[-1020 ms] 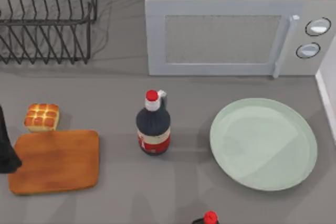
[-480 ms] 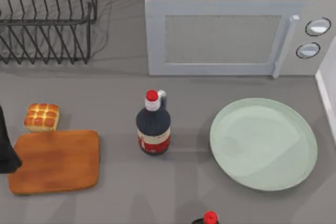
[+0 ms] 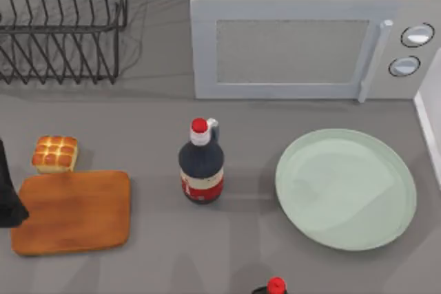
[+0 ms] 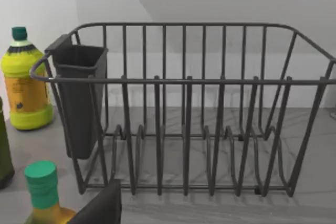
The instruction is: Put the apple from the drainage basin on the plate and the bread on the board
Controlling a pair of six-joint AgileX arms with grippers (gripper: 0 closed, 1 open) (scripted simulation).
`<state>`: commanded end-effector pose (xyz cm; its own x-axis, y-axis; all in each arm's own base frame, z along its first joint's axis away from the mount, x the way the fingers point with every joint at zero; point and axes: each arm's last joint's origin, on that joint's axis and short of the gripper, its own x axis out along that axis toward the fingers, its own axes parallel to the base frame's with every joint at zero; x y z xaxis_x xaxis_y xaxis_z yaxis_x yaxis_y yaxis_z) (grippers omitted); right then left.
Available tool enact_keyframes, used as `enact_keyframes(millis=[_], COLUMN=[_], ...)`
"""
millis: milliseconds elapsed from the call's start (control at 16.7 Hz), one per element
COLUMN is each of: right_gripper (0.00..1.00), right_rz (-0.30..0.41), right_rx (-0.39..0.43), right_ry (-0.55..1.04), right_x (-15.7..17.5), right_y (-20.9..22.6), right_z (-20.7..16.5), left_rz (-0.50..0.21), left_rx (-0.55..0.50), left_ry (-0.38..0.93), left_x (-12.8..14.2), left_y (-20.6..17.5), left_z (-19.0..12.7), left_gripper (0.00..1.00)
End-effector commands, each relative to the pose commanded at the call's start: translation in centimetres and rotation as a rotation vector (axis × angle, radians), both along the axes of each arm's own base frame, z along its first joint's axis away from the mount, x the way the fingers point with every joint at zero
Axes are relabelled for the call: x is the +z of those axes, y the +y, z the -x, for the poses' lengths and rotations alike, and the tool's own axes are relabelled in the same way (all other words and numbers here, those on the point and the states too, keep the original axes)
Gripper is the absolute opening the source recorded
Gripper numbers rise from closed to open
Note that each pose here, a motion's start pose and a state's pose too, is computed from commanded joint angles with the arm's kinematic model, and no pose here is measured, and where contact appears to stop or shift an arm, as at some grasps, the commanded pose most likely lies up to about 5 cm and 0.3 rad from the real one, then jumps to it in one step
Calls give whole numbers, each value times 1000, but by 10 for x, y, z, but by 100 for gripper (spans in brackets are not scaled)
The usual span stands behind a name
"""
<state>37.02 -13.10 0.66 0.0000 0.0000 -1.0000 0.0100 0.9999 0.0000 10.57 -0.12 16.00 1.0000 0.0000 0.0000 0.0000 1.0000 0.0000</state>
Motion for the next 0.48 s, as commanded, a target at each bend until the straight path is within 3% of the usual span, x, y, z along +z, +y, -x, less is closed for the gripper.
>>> enact_keyframes(millis=[240,480], right_gripper=[2,0], right_rz=[0,0], right_rx=[0,0], right_ry=[0,0], right_x=[0,0], right_y=[0,0], right_z=[0,0], left_rz=[0,0], left_rx=[0,0], left_ry=[0,0], left_x=[0,0], left_y=[0,0], left_z=[0,0], left_gripper=[100,100])
